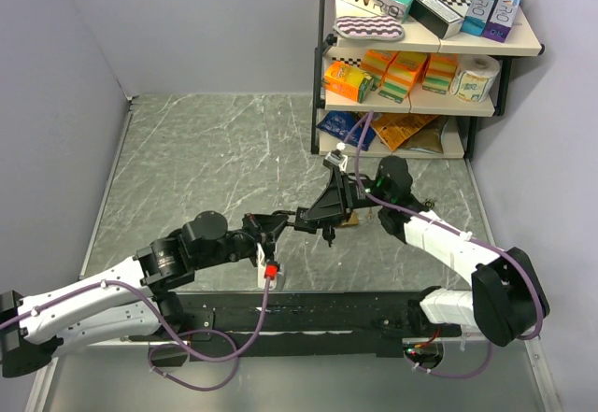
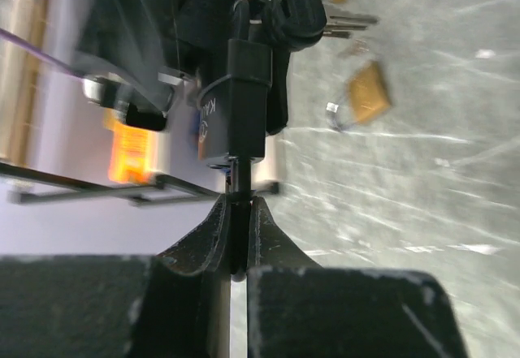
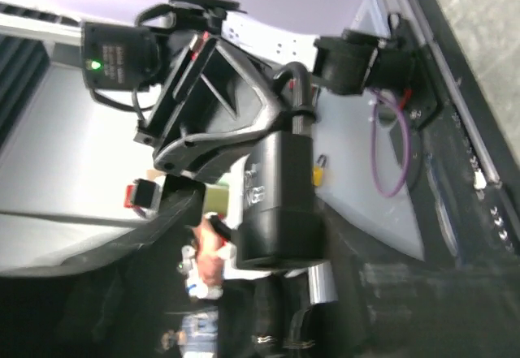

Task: Lock with the key
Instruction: Lock the lock.

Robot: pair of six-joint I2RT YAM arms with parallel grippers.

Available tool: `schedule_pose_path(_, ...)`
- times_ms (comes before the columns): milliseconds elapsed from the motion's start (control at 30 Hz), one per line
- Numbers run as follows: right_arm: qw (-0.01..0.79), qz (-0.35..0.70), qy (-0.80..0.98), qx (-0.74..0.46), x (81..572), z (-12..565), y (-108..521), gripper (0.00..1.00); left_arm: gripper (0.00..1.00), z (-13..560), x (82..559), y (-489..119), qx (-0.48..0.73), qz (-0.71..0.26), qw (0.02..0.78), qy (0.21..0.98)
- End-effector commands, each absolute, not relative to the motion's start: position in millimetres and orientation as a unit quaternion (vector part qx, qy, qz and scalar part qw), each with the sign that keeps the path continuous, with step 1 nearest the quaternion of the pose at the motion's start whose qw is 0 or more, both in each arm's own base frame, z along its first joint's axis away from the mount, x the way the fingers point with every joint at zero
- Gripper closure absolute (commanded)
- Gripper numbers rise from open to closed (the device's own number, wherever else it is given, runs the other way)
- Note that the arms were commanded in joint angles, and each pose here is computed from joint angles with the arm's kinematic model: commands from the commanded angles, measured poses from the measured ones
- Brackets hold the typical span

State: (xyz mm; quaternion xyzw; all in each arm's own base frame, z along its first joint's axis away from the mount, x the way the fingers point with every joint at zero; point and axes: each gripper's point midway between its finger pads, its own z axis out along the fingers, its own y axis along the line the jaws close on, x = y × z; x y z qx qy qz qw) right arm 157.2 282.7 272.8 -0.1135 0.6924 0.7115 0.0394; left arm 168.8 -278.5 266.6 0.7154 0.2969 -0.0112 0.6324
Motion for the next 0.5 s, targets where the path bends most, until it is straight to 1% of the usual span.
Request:
schedule_pose_path(0,0.118,0.695,0.677,-0.212,169,303,280,0.1,0.99,310,161,-280,0.673,-0.077,0.65,0.344)
schedule_pose_path(33,0.132,0.688,0.677,-0.224,176,305,277,0.07,0.99,308,158,-280,0.668,-0.098,0.642,0.363)
schedule_pose_path(67,0.119,0.677,0.696,-0.207,182,298,271,0.01,0.99,303,155,-278,0.672,-0.108,0.63,0.374)
schedule_pose_path(100,0.188,0.657,0.686,-0.249,196,307,269,0.01,0.99,305,151,-279,0.671,-0.124,0.626,0.377)
schedule_pose_path(167,0.233,0.626,0.696,-0.263,207,306,259,0.01,0.99,302,148,-277,0.657,-0.154,0.616,0.407)
schedule_pose_path(200,0.265,0.6,0.693,-0.298,208,305,254,0.01,0.99,304,146,-277,0.653,-0.167,0.61,0.417)
schedule_pose_path(233,0.296,0.57,0.701,-0.31,216,302,250,0.01,0.99,301,145,-279,0.646,-0.19,0.597,0.436)
schedule_pose_path(300,0.345,0.532,0.679,-0.371,211,302,243,0.01,0.99,303,142,-278,0.635,-0.217,0.582,0.46)
schedule_pose_path(367,0.388,0.499,0.655,-0.414,205,305,236,0.01,0.99,301,139,-281,0.619,-0.264,0.555,0.49)
schedule_pose_path(400,0.403,0.487,0.639,-0.438,202,301,234,0.01,0.99,309,139,-282,0.609,-0.279,0.55,0.498)
schedule_pose_path(433,0.408,0.483,0.633,-0.447,198,301,232,0.01,0.99,304,143,-283,0.592,-0.3,0.529,0.529)
schedule_pose_path(467,0.415,0.487,0.615,-0.46,189,307,231,0.01,0.99,307,139,-286,0.588,-0.326,0.515,0.532)
